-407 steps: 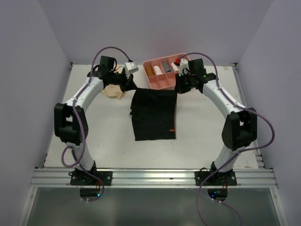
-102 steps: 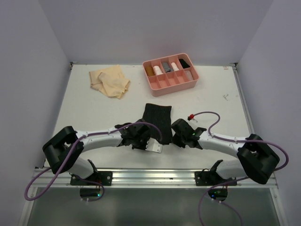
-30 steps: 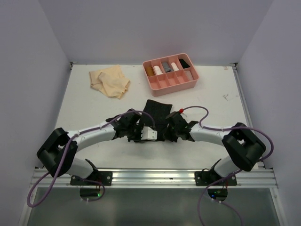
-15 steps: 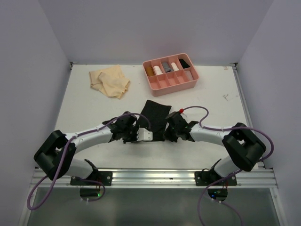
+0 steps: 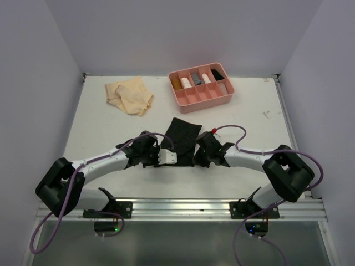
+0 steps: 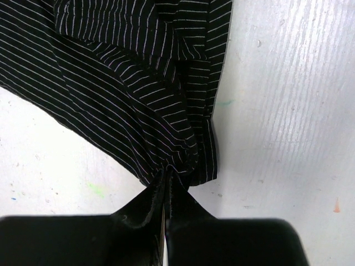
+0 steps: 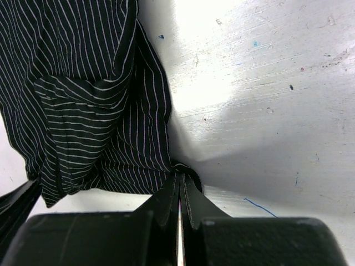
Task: Roll the underwear
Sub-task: Fold the underwear
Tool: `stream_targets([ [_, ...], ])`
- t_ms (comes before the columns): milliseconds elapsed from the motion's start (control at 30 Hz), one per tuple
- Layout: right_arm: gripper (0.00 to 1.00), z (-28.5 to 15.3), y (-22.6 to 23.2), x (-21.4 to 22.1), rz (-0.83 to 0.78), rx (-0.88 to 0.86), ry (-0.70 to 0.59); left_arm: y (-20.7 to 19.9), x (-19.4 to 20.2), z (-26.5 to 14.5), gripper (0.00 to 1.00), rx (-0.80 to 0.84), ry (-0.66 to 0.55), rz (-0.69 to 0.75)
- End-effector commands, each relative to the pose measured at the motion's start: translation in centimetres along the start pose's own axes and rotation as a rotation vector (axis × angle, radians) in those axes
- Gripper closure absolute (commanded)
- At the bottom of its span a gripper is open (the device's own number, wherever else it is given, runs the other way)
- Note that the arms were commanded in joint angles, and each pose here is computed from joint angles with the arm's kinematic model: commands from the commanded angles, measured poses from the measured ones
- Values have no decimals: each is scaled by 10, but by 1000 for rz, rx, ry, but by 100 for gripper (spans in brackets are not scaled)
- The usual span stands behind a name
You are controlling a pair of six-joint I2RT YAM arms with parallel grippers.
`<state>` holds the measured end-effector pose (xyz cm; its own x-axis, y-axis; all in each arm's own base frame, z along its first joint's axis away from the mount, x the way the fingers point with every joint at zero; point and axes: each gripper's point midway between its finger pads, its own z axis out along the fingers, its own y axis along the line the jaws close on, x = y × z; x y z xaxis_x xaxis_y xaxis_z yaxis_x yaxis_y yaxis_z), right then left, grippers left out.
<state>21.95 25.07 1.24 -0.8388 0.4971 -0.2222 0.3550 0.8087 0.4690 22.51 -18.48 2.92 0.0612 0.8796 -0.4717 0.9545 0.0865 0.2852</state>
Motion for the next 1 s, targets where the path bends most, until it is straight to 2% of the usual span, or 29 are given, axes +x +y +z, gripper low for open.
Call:
stream_targets([
  [0, 100, -3, -62, 18, -63, 205, 56, 5, -2, -1, 100, -26, -20, -4],
  [167, 100, -8, -51, 22, -74, 152, 90, 2, -7, 3, 99, 6, -36, -1],
  [267, 100, -9, -45, 25, -93, 131, 109, 2, -15, 3, 80, 23, -65, -13],
  [367, 100, -13, -32, 27, -107, 71, 132, 6, -31, -2, 69, 37, -111, -24],
  [433, 100, -18, -23, 26, -114, 36, 131, 1, -43, -11, 66, 69, -164, -20],
  [567, 82, -44, 6, 17, -115, -88, 94, 0, -75, -36, 61, 88, -293, -4],
  [700, 75, -67, 15, -5, -77, -151, 1, 1, -99, -53, 57, 118, -373, -52],
  [833, 75, -75, 5, -29, -4, -148, -70, 14, -114, -49, 56, 124, -384, -115],
  [967, 77, -74, -8, -46, 30, -107, -110, 32, -127, -24, 57, 137, -374, -245],
])
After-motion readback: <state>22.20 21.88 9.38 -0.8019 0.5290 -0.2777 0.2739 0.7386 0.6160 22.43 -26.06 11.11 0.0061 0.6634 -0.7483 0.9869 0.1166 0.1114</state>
